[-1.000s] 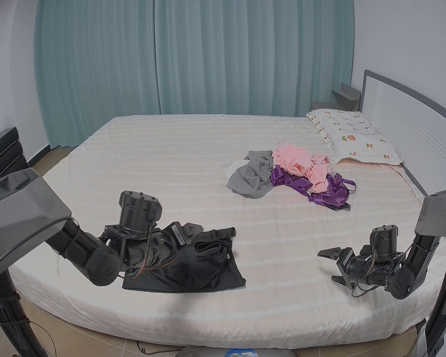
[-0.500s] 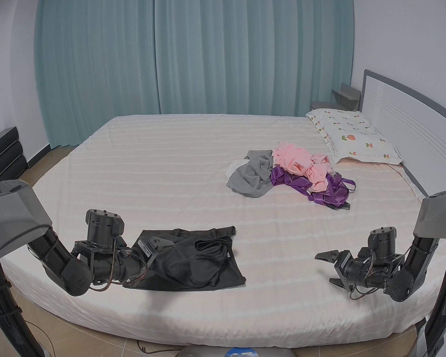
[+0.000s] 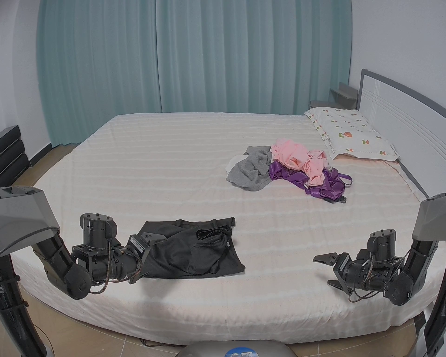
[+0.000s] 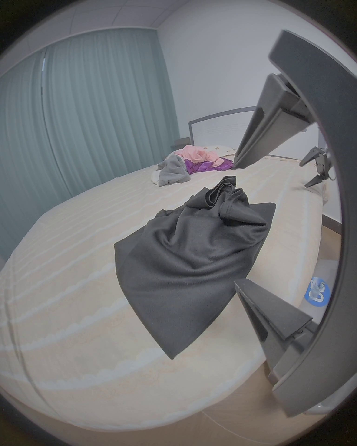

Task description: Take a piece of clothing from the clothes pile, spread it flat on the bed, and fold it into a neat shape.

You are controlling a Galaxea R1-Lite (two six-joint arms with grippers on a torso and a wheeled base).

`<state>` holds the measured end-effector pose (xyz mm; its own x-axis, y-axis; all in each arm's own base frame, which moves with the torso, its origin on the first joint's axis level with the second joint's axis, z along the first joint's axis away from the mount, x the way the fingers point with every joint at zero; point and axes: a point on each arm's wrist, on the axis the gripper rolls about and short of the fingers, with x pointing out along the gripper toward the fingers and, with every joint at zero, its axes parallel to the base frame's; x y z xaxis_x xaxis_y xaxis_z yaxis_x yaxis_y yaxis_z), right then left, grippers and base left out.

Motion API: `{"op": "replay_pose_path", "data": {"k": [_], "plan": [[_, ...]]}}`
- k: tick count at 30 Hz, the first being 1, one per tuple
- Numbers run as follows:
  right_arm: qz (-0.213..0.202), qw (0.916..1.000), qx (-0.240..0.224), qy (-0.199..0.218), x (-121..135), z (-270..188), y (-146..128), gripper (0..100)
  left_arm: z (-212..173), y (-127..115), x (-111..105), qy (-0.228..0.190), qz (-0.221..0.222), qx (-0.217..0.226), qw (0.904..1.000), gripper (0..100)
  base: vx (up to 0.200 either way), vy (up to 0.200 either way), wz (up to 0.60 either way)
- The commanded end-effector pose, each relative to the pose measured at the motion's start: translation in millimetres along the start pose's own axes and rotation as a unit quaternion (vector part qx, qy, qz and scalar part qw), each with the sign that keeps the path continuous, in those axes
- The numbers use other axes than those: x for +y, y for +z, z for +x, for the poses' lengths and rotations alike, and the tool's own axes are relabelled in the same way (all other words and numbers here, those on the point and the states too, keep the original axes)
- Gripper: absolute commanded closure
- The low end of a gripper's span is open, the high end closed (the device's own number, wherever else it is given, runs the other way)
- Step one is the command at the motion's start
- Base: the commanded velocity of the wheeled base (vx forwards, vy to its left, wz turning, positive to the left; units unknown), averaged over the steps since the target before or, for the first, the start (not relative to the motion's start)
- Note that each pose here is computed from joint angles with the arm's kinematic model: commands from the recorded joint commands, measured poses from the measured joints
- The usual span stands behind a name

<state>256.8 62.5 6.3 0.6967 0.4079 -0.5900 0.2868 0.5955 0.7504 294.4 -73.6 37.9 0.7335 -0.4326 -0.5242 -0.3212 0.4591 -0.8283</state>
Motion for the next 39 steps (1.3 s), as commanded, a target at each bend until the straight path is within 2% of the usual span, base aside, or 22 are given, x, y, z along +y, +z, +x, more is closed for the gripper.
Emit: {"op": "replay_pose_path", "data": {"k": [1,5,14,20,24,27,28,31,34,36,37,38,39], "plan": [[0.000,1.0000,0.000,0.000,0,-2,-1,0,1,1,9,0.010,-0.010,0.000,0.9999,0,0.000,0.200,0.00],[-0.002,1.0000,-0.004,0.003,-1,-4,-1,0,1,1,11,0.013,-0.013,-0.001,0.9998,0,0.000,0.200,0.00],[-0.016,0.9997,-0.003,0.016,1,-9,-10,0,-1,21,22,0.019,-0.029,-0.031,0.9989,0,0.000,0.200,0.00],[-0.025,0.9993,-0.009,0.026,5,-13,-14,0,-7,13,34,0.036,-0.032,-0.030,0.9984,0,0.000,0.200,0.00],[-0.046,0.9985,0.001,0.028,14,-11,-29,0,-14,14,39,0.017,-0.035,-0.041,0.9984,0,0.000,0.200,0.00],[-0.057,0.9980,-0.014,0.025,19,-10,-33,0,-14,14,39,0.010,-0.033,-0.044,0.9985,0,0.000,0.200,0.00],[-0.067,0.9971,-0.026,0.023,23,-10,-36,0,-13,15,39,0.009,-0.032,-0.044,0.9985,0,0.000,0.200,0.00],[-0.110,0.9930,-0.021,0.036,37,0,-49,0,-11,15,40,0.009,-0.032,-0.044,0.9985,0,0.000,0.200,0.00],[-0.147,0.9880,-0.030,0.038,51,13,-51,0,-11,15,40,0.009,-0.031,-0.044,0.9985,0,0.000,0.200,0.00],[-0.185,0.9820,-0.030,0.023,64,25,-53,0,-10,15,40,0.010,-0.029,-0.044,0.9986,0,0.000,0.200,0.00],[-0.185,0.9820,-0.030,0.023,64,25,-53,0,-10,15,40,0.010,-0.029,-0.044,0.9986,0,0.000,0.000,0.00],[-0.213,0.9765,-0.031,0.004,78,35,-52,0,-10,15,41,0.011,-0.029,-0.044,0.9986,0,0.000,0.000,0.00],[-0.218,0.9754,-0.031,0.001,82,37,-52,0,-9,15,41,0.012,-0.029,-0.044,0.9986,0,0.000,0.000,0.00]]}}
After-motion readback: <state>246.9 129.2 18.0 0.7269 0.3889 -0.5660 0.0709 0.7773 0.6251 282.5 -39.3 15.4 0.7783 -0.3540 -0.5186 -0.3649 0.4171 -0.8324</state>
